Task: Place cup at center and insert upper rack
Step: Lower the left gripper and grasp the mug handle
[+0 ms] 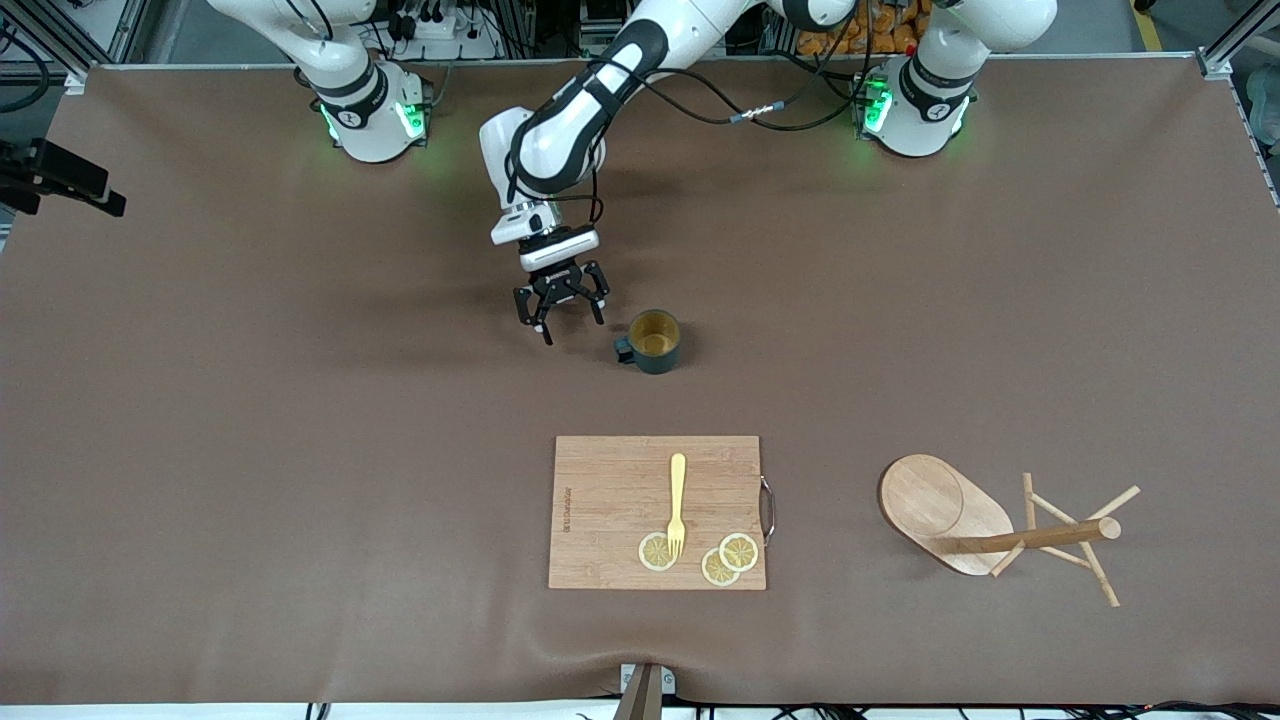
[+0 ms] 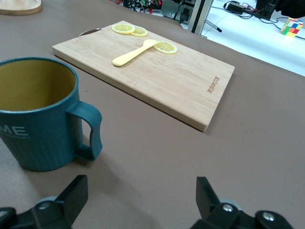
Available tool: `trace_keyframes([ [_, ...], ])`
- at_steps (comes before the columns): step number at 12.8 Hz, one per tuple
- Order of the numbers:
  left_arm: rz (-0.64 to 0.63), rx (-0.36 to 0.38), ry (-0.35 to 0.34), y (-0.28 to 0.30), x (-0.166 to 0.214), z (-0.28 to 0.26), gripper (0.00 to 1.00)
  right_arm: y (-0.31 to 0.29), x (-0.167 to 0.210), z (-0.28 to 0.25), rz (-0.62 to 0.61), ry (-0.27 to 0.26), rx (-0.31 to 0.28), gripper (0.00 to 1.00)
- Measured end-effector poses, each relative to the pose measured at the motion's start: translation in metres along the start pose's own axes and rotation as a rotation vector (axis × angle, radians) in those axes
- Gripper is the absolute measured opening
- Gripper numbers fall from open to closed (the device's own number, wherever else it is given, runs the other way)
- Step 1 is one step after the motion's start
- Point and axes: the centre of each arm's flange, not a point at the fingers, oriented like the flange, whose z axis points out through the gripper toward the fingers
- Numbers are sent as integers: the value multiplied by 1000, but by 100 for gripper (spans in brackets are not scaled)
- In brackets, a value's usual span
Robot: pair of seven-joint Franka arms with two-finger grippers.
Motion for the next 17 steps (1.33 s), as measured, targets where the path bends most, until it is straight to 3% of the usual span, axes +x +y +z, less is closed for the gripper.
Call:
trace_keyframes([
  [6, 172, 91, 121, -17, 1, 8, 100, -5, 2, 3, -8, -6, -11, 100],
  [10, 195, 55, 187, -19, -1, 11, 100, -4, 2, 3, -8, -5, -12, 100],
  [17, 187, 17, 209, -36, -34, 34, 100, -4, 2, 2, -7, -5, -12, 100],
])
